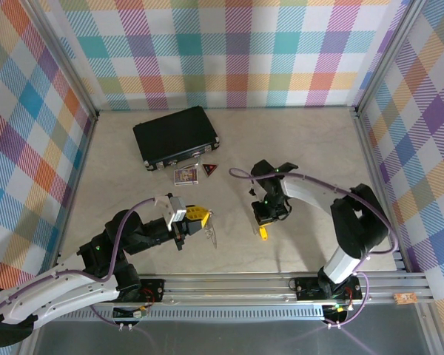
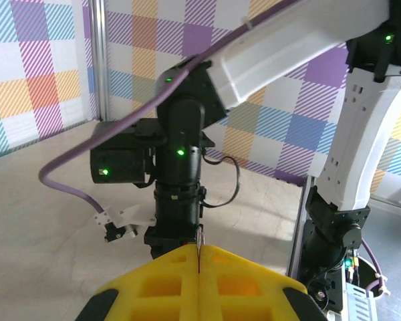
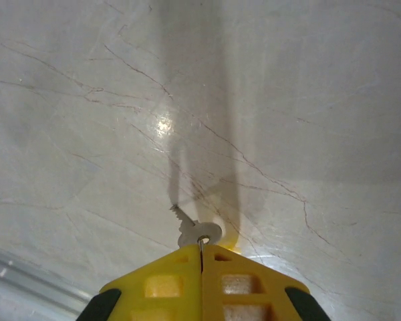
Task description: Put the keys on the keyring
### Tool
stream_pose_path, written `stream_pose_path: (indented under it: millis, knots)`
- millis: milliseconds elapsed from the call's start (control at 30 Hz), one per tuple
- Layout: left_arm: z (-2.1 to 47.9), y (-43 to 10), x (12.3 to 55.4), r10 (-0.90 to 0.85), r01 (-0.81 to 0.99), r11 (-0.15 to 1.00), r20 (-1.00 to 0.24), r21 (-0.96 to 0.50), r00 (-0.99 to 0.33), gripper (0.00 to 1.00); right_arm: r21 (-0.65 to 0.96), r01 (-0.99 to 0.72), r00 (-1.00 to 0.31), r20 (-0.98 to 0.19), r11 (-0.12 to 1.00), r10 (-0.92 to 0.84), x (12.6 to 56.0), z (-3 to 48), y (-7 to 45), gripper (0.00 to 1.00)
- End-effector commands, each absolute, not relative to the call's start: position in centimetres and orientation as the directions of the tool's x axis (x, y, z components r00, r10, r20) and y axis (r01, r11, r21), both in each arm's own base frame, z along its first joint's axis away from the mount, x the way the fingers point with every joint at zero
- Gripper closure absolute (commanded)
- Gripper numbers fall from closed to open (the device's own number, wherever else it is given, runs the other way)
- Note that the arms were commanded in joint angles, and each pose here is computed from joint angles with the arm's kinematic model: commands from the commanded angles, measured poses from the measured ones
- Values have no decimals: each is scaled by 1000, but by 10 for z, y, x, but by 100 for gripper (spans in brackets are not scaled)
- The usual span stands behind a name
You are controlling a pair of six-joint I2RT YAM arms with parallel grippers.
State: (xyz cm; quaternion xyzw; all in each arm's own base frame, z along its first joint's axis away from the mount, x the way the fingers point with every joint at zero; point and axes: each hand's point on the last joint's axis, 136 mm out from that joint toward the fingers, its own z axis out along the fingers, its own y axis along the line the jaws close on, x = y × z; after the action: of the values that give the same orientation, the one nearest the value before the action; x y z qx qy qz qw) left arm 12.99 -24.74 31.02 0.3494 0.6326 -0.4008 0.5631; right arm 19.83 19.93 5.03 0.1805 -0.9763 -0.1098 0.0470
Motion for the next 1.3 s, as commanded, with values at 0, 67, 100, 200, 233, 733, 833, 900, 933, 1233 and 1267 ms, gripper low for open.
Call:
stream_pose_path:
  millis: [0, 67, 100, 200, 233, 733, 833, 900, 933, 1233, 1267]
  knots:
    - [327, -247, 128, -73, 902, 415, -993, -119, -97, 100, 168, -266, -964, -52, 949, -261, 205, 42, 201, 100]
    - [327, -247, 128, -73, 903, 413, -992, -121, -99, 100, 149, -249, -966, -112, 957, -234, 205, 39, 205, 100]
    - [327, -247, 128, -72, 903, 412, -992, -121, -100, 100, 137, -241, -964, -146, 961, -221, 205, 38, 207, 100]
    - [327, -247, 128, -72, 903, 411, -992, -121, -100, 100, 122, -243, -940, -275, 962, -203, 207, 40, 219, 100]
    - [328, -247, 128, -73, 903, 412, -992, -121, -99, 100, 127, -240, -931, -311, 962, -191, 207, 42, 223, 100]
    - [327, -247, 127, -74, 904, 409, -992, -125, -104, 100, 179, -205, -872, -480, 962, -97, 202, 28, 236, 96]
    - [327, -247, 127, -76, 906, 404, -991, -128, -106, 100, 191, -200, -872, -483, 961, -85, 197, 28, 230, 91]
    - [327, -248, 127, -75, 907, 402, -992, -128, -106, 100, 204, -195, -874, -480, 959, -76, 193, 28, 226, 86]
    - [327, -247, 127, -77, 906, 403, -992, -126, -104, 100, 211, -197, -874, -479, 958, -74, 192, 29, 226, 83]
    - [329, -247, 126, -79, 909, 397, -991, -127, -104, 100, 209, -275, -887, -431, 939, -164, 178, 64, 226, 58]
    - [330, -247, 125, -82, 909, 396, -991, -127, -103, 100, 199, -280, -893, -412, 939, -180, 178, 68, 225, 58]
